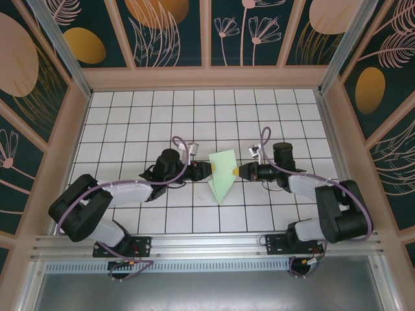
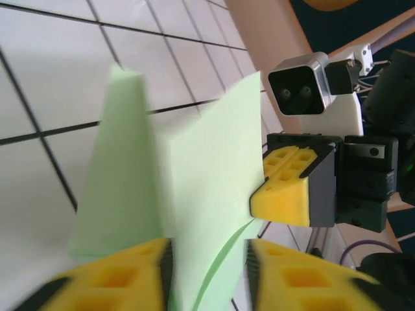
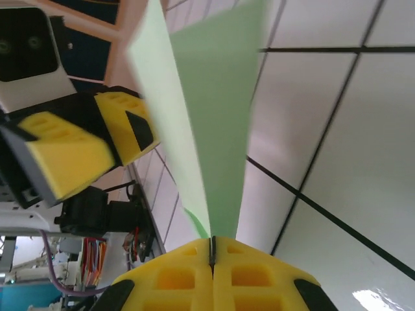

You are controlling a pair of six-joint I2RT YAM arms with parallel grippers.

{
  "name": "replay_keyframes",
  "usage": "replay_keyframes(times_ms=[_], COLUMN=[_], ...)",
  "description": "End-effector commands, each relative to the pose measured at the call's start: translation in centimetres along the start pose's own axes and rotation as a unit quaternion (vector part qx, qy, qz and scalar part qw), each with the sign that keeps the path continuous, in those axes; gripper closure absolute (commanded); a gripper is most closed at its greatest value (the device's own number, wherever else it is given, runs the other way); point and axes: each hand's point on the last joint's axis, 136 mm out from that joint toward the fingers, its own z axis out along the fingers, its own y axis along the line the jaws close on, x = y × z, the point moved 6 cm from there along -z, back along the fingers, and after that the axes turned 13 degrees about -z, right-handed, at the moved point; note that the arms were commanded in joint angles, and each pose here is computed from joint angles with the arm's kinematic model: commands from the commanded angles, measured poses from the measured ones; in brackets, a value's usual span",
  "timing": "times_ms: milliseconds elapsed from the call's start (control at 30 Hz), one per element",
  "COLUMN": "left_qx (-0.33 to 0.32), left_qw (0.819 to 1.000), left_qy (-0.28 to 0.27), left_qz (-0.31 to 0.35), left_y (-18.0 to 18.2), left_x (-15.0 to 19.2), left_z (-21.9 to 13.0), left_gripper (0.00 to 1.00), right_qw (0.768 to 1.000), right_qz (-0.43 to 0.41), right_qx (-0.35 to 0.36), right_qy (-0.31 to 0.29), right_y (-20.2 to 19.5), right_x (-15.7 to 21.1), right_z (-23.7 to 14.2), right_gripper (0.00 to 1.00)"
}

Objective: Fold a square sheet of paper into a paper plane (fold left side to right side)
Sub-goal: Fold the wing for the fifth time at the center of the table.

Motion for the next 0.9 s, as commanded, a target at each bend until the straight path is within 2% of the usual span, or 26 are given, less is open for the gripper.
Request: replay_keyframes(times_ms=[0, 167, 300, 400, 667, 867], left_qx=[-0.063, -0.104, -0.083, -0.073, -0.11, -0.177], left_qw=[0.998, 0.993, 0.995, 0.996, 0.992, 0.981], left_qy=[-0.02, -0.046, -0.039, -0.017, 0.04, 0.042], left_qz=[0.006, 0.019, 0.037, 0.052, 0.056, 0.072], left_y=[1.0, 0.7, -1.1, -2.3, -2.6, -1.8], left_x=[-0.9, -1.6, -1.0, 0.7, 6.0, 7.3], left_z=[-0.1, -1.6, -2.8, -2.8, -0.1, 2.9], left_gripper=[0.48, 0.42, 0.46, 0.46, 0.44, 0.38], right_qw=[0.997, 0.994, 0.992, 0.989, 0.982, 0.979], right_qz=[0.071, 0.095, 0.106, 0.124, 0.158, 0.169], right_qx=[0.027, 0.041, 0.06, 0.073, 0.096, 0.109], right_qy=[0.02, 0.022, 0.019, 0.023, 0.033, 0.043], right_y=[-1.2, -1.3, -0.8, -0.7, -0.6, -0.8], right_x=[0.7, 0.6, -0.3, -0.6, -1.1, -1.1], right_z=[0.7, 1.0, 1.0, 1.3, 1.9, 2.1], right_gripper=[1.0, 1.0, 1.0, 1.0, 1.0, 1.0])
